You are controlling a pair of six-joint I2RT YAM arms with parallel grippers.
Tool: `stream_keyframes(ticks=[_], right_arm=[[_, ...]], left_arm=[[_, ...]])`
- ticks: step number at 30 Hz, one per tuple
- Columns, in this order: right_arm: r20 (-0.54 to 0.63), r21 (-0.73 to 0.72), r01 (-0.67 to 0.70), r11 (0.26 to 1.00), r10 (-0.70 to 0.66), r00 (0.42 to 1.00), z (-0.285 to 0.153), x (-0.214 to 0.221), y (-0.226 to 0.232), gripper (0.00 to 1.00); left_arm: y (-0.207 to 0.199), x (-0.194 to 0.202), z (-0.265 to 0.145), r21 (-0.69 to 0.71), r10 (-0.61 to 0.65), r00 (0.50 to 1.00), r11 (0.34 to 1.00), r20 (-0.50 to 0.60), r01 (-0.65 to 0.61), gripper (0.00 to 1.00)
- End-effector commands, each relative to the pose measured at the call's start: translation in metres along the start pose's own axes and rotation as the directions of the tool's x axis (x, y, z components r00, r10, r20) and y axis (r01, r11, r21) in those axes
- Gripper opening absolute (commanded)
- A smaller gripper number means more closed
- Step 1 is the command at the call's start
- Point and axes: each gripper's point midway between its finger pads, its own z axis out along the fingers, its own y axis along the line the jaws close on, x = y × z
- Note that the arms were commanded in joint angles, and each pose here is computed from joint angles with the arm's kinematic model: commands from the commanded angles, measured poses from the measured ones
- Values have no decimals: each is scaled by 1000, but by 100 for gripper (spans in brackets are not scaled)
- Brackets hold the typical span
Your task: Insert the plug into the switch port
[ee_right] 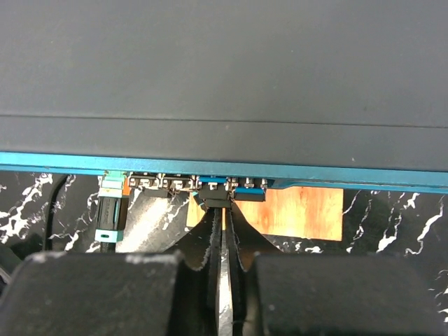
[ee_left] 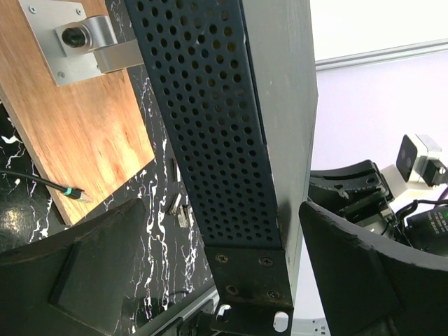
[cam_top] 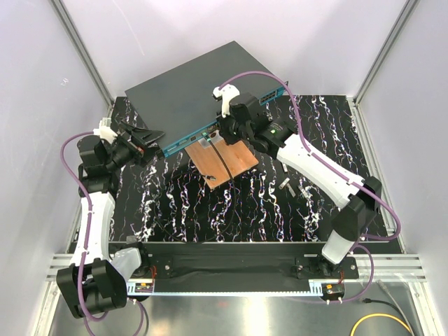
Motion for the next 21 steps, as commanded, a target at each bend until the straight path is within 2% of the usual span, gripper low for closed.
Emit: stream_keyframes(ticks=[1,5,9,17,21], right_arm=[[166,48,-77,996,68,984,1,-48,-8,7],[204,55,-109,993,96,974,3,-57,-10,2],[229,71,-126,990,106,967,6,-65,-12,0],[304,64,-241,968,211,929,9,-81,-13,0],[403,44,-260,965,221,888,7,-97,-16,0]], left_arm=[[-15,-4,1,50,62,998,997,5,-62,98],[-13,-1,2,47,59,998,997,-4,-59,98],[-12,0,3,45,58,998,997,-8,-58,98],[-8,7,5,41,47,999,998,-22,-46,98],[-8,7,5,42,45,999,998,-23,-44,98]])
